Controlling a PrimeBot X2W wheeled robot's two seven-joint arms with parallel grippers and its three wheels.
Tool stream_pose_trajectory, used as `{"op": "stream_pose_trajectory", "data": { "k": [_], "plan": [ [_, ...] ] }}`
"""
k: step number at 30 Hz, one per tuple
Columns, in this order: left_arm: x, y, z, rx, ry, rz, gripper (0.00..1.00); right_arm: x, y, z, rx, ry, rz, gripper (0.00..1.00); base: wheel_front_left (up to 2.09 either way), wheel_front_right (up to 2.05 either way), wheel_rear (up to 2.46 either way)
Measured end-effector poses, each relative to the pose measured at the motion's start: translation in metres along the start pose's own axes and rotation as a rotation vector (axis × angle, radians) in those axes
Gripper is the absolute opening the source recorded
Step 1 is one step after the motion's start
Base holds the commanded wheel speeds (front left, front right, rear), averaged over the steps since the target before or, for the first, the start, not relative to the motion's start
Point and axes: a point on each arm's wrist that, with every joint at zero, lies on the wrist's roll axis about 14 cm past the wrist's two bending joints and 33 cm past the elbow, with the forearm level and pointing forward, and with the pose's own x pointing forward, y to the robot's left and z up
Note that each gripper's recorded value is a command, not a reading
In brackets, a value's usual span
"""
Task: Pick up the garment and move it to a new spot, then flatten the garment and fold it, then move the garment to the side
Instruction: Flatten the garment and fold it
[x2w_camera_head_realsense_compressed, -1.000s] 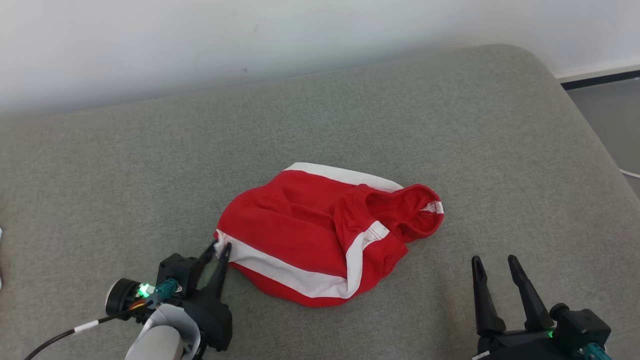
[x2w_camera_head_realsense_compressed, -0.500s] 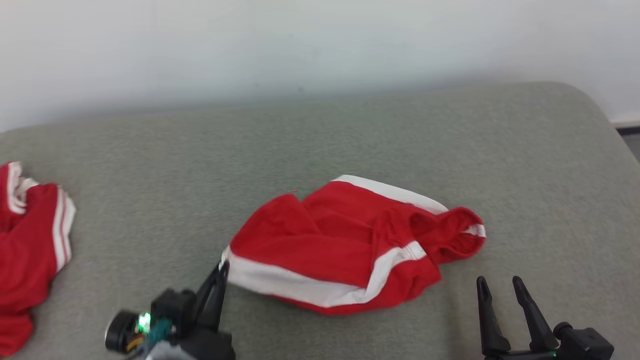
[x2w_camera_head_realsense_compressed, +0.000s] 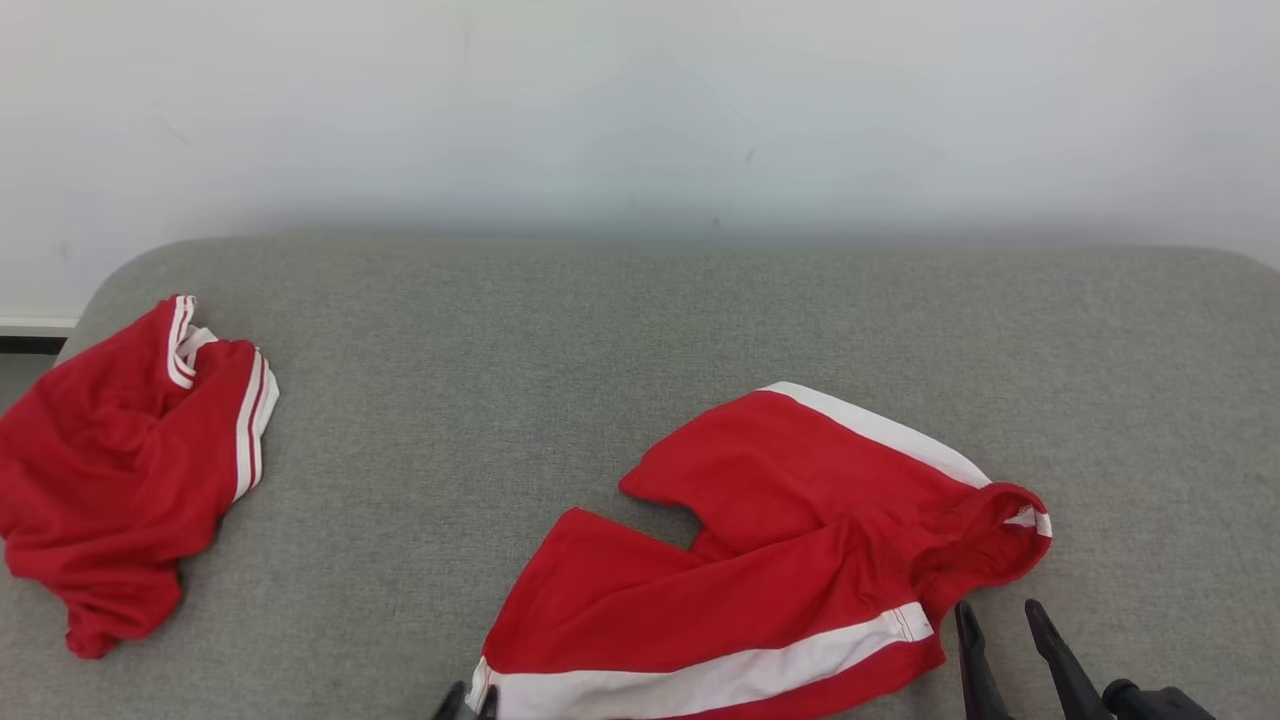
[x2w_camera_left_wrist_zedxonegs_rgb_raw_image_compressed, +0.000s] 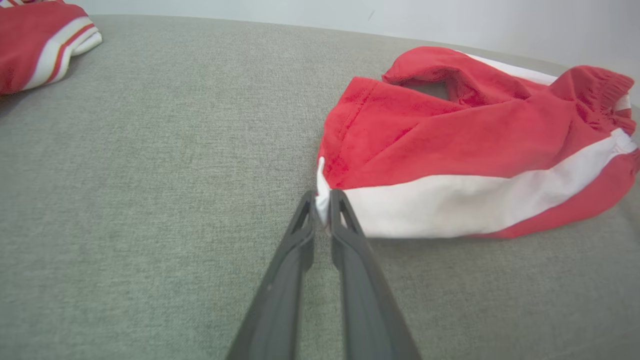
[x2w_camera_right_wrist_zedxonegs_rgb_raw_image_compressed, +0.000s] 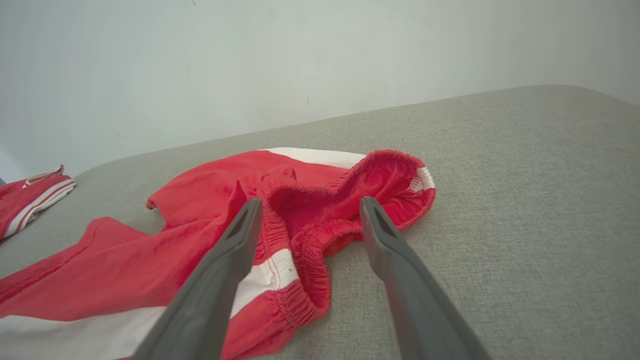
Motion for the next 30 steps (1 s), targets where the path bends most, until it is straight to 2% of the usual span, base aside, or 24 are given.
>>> {"op": "stream_pose_trajectory", "data": {
  "k": [10,19,30],
  "plan": [
    [-0.004,0.009,0.017,0.012,-0.060,0.028,1.00,-0.009,0.003,-0.025,-0.085,0.108,0.086,1.00,0.00,0.00,0.00],
    [0.002,0.018,-0.007,0.044,0.045,0.001,1.00,0.003,0.016,-0.046,-0.143,0.200,0.189,1.00,0.00,0.00,0.00],
    [0.014,0.015,-0.024,0.034,0.133,-0.042,1.00,0.024,0.019,-0.066,-0.176,0.298,0.241,1.00,0.00,0.00,0.00]
  ]
}}
